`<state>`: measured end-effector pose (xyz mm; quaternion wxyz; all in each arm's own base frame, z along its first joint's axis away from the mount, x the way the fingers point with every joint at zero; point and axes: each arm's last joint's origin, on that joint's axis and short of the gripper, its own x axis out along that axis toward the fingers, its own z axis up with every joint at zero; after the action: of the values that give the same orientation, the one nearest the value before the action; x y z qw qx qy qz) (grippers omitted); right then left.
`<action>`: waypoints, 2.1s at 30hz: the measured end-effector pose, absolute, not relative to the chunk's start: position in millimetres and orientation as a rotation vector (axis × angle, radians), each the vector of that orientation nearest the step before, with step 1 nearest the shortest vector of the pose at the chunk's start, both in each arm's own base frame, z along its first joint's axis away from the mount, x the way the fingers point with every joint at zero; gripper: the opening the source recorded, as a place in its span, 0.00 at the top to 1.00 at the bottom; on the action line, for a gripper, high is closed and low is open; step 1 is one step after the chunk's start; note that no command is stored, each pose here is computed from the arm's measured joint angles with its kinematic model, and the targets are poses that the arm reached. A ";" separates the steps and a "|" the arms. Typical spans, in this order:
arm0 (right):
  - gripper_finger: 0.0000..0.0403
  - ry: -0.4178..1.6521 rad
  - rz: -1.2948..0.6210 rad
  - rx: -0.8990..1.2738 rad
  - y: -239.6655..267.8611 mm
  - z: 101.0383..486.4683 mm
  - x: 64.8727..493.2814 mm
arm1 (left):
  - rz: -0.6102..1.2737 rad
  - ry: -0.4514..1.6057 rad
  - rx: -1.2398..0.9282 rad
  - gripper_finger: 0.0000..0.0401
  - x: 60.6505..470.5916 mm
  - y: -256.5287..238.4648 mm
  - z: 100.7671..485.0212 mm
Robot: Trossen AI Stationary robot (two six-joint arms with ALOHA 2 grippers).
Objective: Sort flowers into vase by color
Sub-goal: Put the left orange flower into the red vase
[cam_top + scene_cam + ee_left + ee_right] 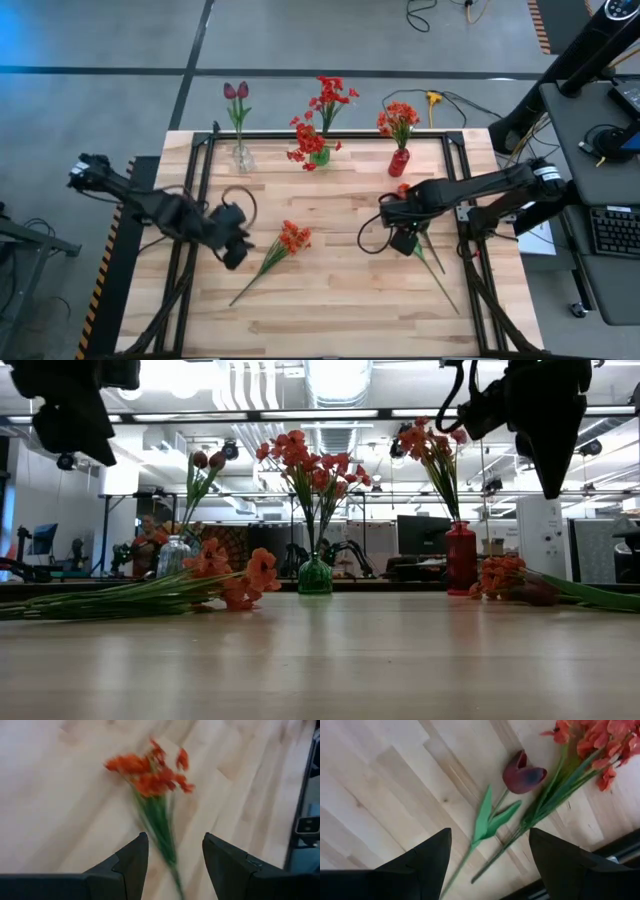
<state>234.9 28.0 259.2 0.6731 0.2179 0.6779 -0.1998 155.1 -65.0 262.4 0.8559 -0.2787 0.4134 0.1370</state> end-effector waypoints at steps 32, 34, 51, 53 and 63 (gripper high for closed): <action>0.35 1.400 -0.339 0.459 27.3 275.1 230.5 | 0.600 1.289 -0.596 0.44 237.3 -136.4 162.0; 0.35 1.399 -0.338 0.459 27.3 275.1 230.6 | 0.618 1.309 -0.574 0.45 240.5 -138.3 156.2; 0.35 1.395 -0.350 0.475 27.4 275.0 231.1 | 0.625 1.371 -0.493 0.90 244.8 -141.2 139.8; 0.35 1.395 -0.350 0.476 27.4 275.0 231.1 | 0.630 1.377 -0.487 0.96 244.1 -140.7 140.0; 0.35 1.386 -0.332 0.462 27.9 275.2 232.0 | 0.524 1.369 -0.441 0.99 238.7 -144.4 157.2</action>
<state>232.0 27.9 275.2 0.7322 0.2100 0.6301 -0.1508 238.7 -144.4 157.2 0.7212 -0.1997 0.6195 0.2370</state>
